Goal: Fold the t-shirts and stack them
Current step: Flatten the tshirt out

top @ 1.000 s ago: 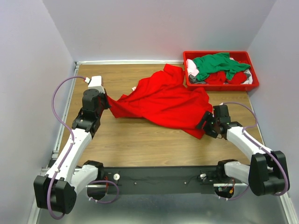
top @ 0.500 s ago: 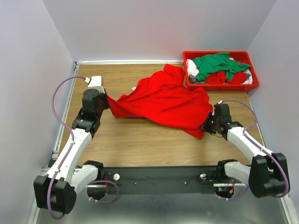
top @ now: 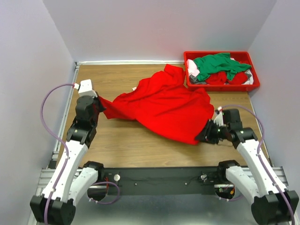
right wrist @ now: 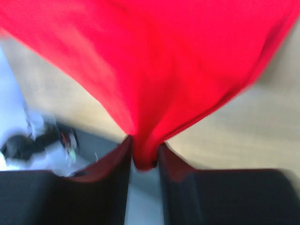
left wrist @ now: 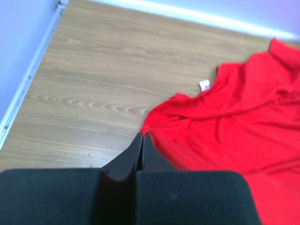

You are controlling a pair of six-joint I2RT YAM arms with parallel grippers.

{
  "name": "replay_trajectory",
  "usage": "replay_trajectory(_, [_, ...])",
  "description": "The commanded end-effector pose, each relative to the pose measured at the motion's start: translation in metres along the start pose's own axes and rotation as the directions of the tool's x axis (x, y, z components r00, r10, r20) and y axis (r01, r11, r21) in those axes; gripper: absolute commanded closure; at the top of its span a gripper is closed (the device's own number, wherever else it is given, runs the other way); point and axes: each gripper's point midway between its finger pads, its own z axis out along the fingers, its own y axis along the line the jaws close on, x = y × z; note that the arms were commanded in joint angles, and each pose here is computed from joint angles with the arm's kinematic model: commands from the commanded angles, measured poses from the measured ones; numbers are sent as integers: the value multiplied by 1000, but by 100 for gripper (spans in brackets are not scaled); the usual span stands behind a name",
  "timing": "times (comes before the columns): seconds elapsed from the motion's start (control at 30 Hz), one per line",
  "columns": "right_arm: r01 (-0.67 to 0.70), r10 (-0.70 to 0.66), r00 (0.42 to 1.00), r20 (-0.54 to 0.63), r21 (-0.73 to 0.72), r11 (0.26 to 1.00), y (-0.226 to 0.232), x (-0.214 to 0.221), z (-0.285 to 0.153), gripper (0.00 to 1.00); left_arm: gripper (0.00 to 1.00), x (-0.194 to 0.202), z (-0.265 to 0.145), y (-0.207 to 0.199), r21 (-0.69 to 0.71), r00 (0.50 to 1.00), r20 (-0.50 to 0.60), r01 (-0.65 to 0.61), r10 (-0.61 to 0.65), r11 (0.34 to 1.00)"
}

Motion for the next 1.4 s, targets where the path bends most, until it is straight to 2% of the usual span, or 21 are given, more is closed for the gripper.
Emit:
replay_trajectory(0.0, [-111, 96, 964, -247, -47, 993, -6, 79, -18, 49, 100, -16, -23, 20, -65, 986, 130, 114, -105, 991])
replay_trajectory(0.1, [-99, 81, 970, -231, -71, 993, 2, 77, -27, 35, 100, -24, -38, 27, -68, 971, 198, 149, -134, 986])
replay_trajectory(0.17, [-73, 66, 980, -190, -29, 997, -2, 66, -27, 32, 100, -25, -40, 27, -60, 967, 214, 152, -136, 986])
replay_trajectory(0.23, [-21, 26, 996, -80, 66, 998, -13, 38, -27, 32, 100, -20, -36, 22, -40, 972, 194, 141, -131, 989])
replay_trajectory(0.33, [10, -16, 999, 31, 163, 987, -25, -2, -15, 34, 100, -12, -26, 14, -14, 983, 142, 119, -116, 993])
replay_trajectory(0.4, [-2, -7, 999, 46, 197, 980, -33, -15, 1, 38, 100, -6, -20, 12, -14, 989, 112, 102, -100, 995])
replay_trajectory(0.43, [-24, 8, 996, 92, 176, 984, -28, -30, 10, 41, 100, -5, -19, 11, -14, 989, 108, 99, -97, 995])
replay_trajectory(0.5, [-38, 28, 996, 80, 131, 991, -21, -38, 24, 51, 100, -3, -17, 12, -19, 991, 98, 92, -90, 996])
replay_trajectory(0.57, [-57, 42, 993, 108, 137, 989, -22, -56, 40, 53, 100, -3, -17, 12, -18, 991, 102, 90, -88, 996])
replay_trajectory(0.63, [-70, 45, 988, 149, 167, 983, -27, -73, 50, 53, 100, -4, -17, 12, -17, 990, 108, 90, -88, 996])
replay_trajectory(0.8, [-118, 93, 990, 103, 271, 955, -53, -86, 88, 54, 100, -4, -14, 15, -32, 992, 106, 71, -68, 997])
replay_trajectory(0.93, [-135, 79, 984, 157, 387, 912, -79, -106, 103, 55, 100, -1, -10, 15, -33, 994, 88, 62, -59, 998])
replay_trajectory(1.0, [-123, 69, 988, 141, 430, 894, -91, -108, 112, 55, 100, 1, -9, 12, -19, 995, 82, 56, -55, 998])
replay_trajectory(1.27, [-125, 25, 984, 178, 578, 806, -138, -149, 125, 55, 100, 19, 5, 3, 20, 1000, -1, 24, -24, 1000])
replay_trajectory(1.37, [-137, 11, 977, 214, 581, 802, -142, -181, 125, 54, 100, 27, 8, -13, 105, 999, -35, 21, -18, 994])
